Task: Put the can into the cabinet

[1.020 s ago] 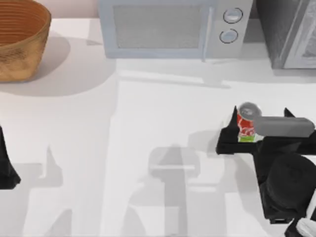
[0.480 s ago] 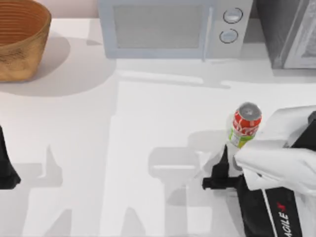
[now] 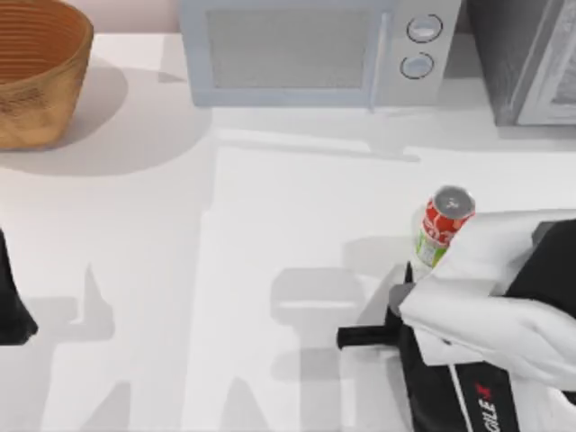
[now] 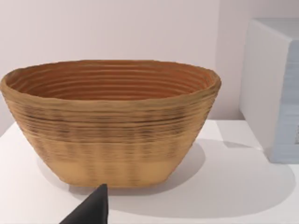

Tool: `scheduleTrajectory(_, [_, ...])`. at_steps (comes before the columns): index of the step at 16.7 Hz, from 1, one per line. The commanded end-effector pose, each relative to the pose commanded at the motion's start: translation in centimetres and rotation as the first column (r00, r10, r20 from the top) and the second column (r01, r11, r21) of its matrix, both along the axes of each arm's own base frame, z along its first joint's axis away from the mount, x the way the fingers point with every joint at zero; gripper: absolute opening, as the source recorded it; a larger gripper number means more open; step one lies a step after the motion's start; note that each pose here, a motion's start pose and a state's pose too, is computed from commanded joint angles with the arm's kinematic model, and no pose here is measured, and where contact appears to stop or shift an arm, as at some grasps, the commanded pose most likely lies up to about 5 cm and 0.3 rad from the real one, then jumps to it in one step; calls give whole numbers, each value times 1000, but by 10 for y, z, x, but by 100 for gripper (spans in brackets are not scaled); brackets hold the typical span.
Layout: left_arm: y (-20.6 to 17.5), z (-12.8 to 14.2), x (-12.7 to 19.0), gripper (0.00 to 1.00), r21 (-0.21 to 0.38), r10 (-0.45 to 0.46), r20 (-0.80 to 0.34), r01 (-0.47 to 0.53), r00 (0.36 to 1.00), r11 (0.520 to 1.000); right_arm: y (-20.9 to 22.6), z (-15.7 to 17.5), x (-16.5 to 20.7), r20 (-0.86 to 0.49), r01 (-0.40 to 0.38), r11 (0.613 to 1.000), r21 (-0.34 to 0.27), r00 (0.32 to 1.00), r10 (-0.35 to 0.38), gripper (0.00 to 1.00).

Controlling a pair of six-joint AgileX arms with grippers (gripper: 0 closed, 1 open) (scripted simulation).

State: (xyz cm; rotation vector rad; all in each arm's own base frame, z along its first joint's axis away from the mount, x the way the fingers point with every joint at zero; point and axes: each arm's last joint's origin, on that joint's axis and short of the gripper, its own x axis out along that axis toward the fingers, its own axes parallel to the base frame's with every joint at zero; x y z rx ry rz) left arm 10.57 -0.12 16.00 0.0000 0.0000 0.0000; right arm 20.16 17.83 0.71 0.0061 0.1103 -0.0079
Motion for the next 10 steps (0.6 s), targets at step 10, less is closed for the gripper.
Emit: scheduleTrajectory(10, [0,0,0,100,0,0,0,0,1000,1000,-11,15,49,16,2,1000,-8,1000,-2,100])
